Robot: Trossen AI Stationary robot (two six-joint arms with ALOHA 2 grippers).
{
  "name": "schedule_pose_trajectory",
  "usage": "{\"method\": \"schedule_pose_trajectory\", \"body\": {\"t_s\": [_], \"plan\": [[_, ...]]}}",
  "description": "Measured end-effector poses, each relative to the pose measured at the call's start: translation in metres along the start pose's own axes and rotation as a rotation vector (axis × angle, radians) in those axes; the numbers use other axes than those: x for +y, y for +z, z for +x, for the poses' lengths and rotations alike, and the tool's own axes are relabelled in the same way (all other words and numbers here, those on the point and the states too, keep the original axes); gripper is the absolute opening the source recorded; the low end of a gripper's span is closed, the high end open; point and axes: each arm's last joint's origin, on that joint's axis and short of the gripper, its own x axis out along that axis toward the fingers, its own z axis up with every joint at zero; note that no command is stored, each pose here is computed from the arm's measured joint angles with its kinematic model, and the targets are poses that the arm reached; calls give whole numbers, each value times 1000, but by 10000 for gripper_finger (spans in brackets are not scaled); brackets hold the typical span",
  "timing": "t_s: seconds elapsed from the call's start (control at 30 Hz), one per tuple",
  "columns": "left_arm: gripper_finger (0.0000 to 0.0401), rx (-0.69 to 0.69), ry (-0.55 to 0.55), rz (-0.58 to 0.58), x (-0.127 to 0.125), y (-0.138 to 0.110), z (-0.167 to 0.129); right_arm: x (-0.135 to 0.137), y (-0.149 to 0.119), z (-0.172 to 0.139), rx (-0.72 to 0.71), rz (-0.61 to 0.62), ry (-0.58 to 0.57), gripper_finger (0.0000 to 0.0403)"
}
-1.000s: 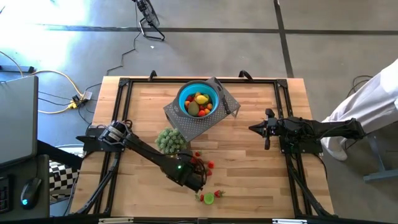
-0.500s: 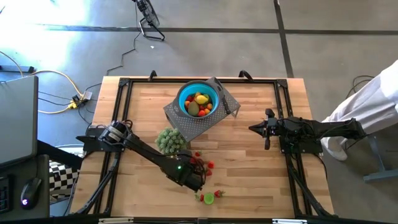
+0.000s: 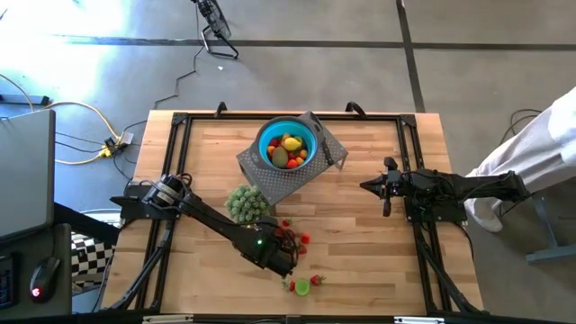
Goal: Pick & Place Fruit
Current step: Put the pear into the blue strainer bowl on the shelf
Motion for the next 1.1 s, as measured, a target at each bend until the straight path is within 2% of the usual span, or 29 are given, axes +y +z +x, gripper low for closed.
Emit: {"method": "schedule_pose_trajectory", "body": {"t_s": [0.27,0.57,0.77,1.1], "plan": [[75,1,-4,-1,0,0,0,0,0,0,0,0,0,2],[46,0,-4,-4,0,0,0,0,0,0,0,0,0,3],[8,0,-4,-4,0,0,0,0,0,0,0,0,0,3],[1,-7,-5,12,0,0,0,0,0,0,0,0,0,3]]}}
